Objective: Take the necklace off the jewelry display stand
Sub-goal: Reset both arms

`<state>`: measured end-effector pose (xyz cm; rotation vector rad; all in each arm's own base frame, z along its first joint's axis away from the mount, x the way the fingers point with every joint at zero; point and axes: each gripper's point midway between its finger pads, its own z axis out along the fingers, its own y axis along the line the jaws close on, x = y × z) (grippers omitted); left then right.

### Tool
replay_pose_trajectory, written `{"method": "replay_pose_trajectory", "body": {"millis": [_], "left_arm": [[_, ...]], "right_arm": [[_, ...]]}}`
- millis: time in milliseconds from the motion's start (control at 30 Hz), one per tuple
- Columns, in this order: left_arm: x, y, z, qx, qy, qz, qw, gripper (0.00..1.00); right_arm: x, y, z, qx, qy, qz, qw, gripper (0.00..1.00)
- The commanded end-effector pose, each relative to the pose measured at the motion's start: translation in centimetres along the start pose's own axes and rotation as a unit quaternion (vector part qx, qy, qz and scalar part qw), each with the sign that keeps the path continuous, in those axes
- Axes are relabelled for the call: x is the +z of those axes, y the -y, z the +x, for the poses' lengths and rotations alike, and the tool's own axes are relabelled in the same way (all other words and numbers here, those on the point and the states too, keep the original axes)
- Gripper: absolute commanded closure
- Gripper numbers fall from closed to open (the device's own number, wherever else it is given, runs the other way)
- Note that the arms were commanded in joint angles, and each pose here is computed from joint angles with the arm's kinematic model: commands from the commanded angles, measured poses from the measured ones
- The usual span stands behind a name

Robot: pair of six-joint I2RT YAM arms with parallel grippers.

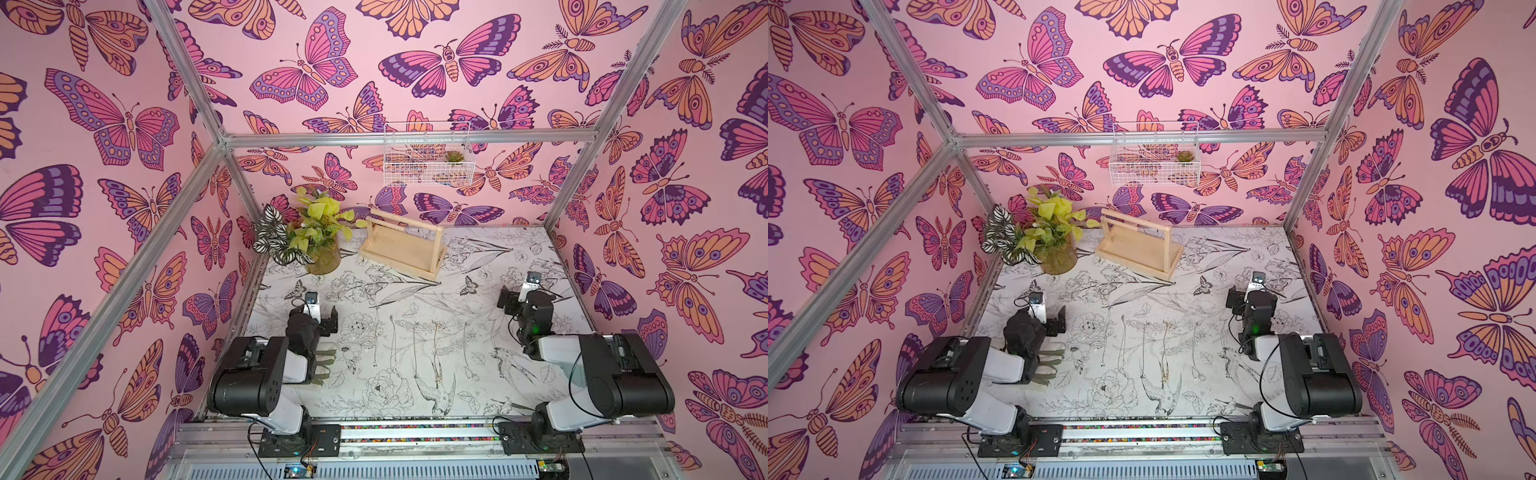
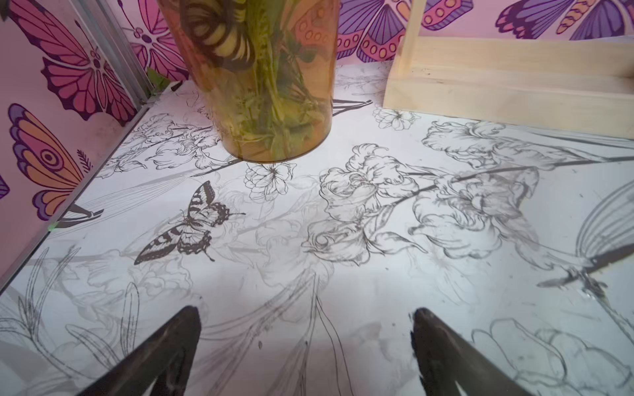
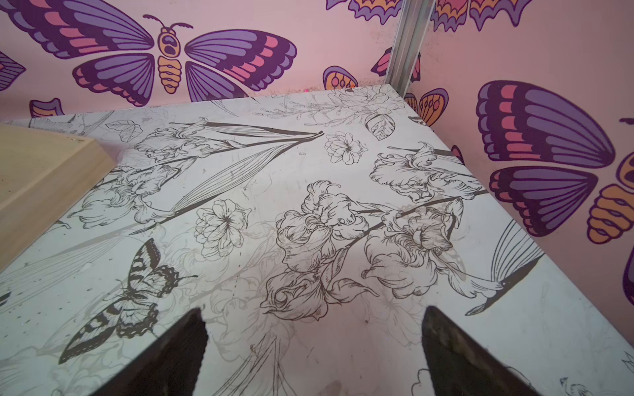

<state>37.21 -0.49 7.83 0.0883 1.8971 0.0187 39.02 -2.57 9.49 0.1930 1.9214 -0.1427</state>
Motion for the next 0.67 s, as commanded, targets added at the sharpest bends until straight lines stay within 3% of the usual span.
{"method": "replay_pose_trajectory", "body": {"millis": [0,633], "left_arm": [[0.8,0.7,-0.5,-0.018,-0.015,0.04,0.999,0.02],[1.2,0.6,-1.7,-0.019,-0.004,0.039,0.999,0.02]], "right_arm": [[0.0,-0.3,-0.2,-0.004,-0.001,-0.005,1.0,0.01],[0.1,-0.4,-0.1,-0.005,-0.004,-0.006,1.0,0.0]]}}
